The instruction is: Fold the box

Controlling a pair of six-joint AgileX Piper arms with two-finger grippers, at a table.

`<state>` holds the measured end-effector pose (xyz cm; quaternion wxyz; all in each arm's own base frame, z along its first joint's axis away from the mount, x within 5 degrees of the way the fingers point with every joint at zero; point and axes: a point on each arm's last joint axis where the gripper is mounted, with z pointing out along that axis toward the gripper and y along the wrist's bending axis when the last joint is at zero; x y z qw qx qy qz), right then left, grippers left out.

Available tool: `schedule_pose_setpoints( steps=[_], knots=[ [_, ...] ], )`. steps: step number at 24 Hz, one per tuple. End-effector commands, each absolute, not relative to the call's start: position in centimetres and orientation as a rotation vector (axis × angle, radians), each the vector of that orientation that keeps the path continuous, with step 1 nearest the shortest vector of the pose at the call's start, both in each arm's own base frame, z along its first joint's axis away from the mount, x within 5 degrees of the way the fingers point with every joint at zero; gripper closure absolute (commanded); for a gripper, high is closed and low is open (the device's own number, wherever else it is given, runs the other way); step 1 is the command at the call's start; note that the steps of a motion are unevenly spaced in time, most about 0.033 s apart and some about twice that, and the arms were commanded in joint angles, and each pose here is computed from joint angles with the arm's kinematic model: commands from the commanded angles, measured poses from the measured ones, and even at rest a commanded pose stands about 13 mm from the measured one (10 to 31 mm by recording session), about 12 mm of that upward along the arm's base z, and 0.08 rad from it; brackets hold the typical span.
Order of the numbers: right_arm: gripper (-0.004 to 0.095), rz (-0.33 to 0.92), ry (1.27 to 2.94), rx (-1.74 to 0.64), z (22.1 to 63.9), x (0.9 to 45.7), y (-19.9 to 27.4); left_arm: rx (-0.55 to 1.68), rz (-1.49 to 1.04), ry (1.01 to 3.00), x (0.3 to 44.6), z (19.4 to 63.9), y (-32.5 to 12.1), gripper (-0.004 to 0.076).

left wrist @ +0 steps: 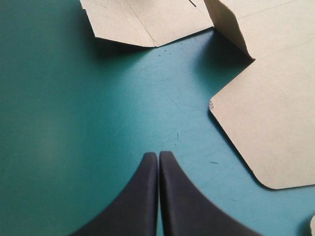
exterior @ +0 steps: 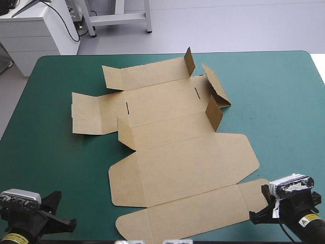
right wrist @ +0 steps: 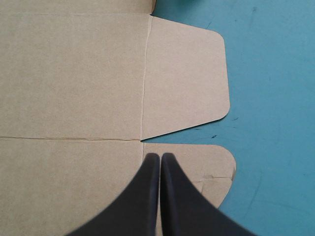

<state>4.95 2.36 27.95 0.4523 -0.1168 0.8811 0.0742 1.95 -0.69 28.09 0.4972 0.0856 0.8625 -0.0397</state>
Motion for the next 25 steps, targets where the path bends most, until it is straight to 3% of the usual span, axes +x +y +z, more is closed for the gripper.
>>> schedule_pose_setpoints(
  steps=[1,6,12,17,25],
  knots=[
    [0.0914,0.182,2.102,-0.274,29.2,5.3,2.4,0.191,-0.114,2.013,2.2,29.3,-0.8,0.0731],
    [0.0914,0.183,2.102,-0.271,29.3,5.4,2.4,0.192,-0.114,2.015,2.2,29.3,-0.8,0.0731],
    [0.0914,0.169,2.054,-0.273,33.3,6.6,2.2,0.194,-0.108,2.028,3.5,32.1,-0.9,0.0731],
    [0.0914,0.190,2.059,-0.253,37.4,9.8,2.0,0.192,-0.104,2.034,6.1,35.2,-1.2,0.0731],
    [0.0914,0.268,2.131,-0.247,41.6,17.8,1.6,0.193,-0.106,2.091,9.1,36.2,-1.6,0.0731]
  ],
)
